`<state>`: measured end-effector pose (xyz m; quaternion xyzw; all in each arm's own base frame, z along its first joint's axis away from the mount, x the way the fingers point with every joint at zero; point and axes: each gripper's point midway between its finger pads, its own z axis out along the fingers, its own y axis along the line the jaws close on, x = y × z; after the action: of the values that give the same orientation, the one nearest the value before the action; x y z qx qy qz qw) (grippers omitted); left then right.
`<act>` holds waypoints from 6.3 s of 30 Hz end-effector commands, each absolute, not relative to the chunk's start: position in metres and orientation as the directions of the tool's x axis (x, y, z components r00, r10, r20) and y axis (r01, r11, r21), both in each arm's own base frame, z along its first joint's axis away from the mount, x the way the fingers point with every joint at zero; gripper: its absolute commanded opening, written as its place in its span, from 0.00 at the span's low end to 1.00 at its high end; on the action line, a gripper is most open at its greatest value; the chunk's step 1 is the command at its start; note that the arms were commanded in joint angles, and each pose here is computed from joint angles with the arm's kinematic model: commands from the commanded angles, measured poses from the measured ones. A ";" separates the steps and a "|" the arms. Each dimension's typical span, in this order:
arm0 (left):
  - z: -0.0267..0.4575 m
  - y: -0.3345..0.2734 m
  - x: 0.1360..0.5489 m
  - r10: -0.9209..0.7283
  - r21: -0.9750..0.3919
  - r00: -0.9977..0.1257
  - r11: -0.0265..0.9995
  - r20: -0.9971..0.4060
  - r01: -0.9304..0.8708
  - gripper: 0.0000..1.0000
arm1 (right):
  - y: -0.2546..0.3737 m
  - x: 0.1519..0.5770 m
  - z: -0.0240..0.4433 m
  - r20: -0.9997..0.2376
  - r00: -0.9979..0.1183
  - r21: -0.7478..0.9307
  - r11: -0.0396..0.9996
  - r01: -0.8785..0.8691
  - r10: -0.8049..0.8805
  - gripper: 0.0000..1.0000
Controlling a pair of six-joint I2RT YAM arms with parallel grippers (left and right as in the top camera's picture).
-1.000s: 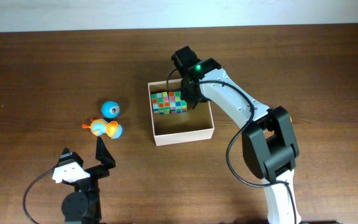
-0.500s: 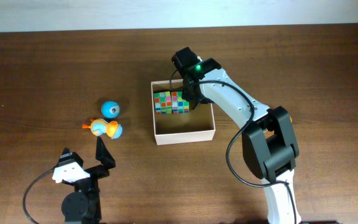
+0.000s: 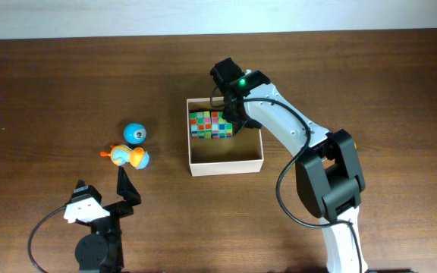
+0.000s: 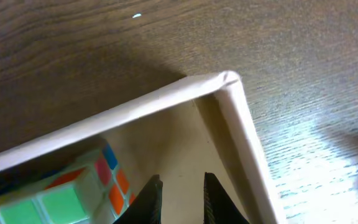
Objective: Pack container
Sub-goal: 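Raise the right gripper out of the box and move right to the dinosaur, then lower the right gripper onto the orange dinosaur toy and close, then lift the dinosaur and carry it left into the box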
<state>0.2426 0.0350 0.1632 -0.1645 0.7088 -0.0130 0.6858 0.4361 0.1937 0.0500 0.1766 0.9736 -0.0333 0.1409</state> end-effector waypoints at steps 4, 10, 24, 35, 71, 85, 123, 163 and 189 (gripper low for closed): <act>0.162 0.037 0.242 -0.236 -0.230 -0.002 0.947 -0.972 -0.226 0.99 | 0.189 0.436 0.048 -0.282 -0.886 -0.014 0.922 0.387 0.368 0.19; 0.162 0.037 0.242 -0.236 -0.230 -0.002 0.947 -0.972 -0.226 0.99 | 0.191 0.433 0.063 -0.280 -0.912 -0.010 0.949 0.315 0.299 0.37; 0.162 0.037 0.242 -0.236 -0.229 -0.002 0.947 -0.972 -0.226 0.99 | 0.203 0.408 0.178 -0.372 -0.924 0.139 0.990 0.038 0.087 0.48; 0.162 0.037 0.242 -0.236 -0.230 -0.002 0.947 -0.972 -0.226 0.99 | 0.103 0.364 0.278 -0.508 -0.853 0.051 0.992 0.113 0.123 0.79; 0.162 0.037 0.242 -0.236 -0.229 -0.002 0.947 -0.972 -0.226 0.99 | -0.008 0.335 0.090 -0.118 -0.663 0.179 0.673 0.718 0.739 0.54; 0.162 0.037 0.242 -0.236 -0.230 -0.002 0.947 -0.972 -0.226 0.99 | -0.008 0.324 0.056 -0.112 -0.659 0.171 0.667 0.725 0.744 0.46; 0.162 0.037 0.242 -0.236 -0.230 -0.002 0.947 -0.972 -0.226 0.99 | -0.034 0.331 0.058 -0.241 -0.633 0.094 0.666 0.740 0.736 0.04; 0.162 0.037 0.242 -0.236 -0.230 -0.002 0.947 -0.972 -0.226 0.99 | 0.102 0.366 0.277 -0.479 -0.871 0.546 0.814 -0.197 0.110 0.04; 0.162 0.037 0.242 -0.236 -0.230 -0.002 0.947 -0.972 -0.226 0.99 | 0.220 0.332 0.219 -0.374 -0.822 0.331 0.890 0.314 0.429 0.04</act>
<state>0.2426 0.0350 0.1633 -0.1645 0.7087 -0.0130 0.6859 0.3191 0.2237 0.2269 0.1019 0.9611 0.1700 0.1923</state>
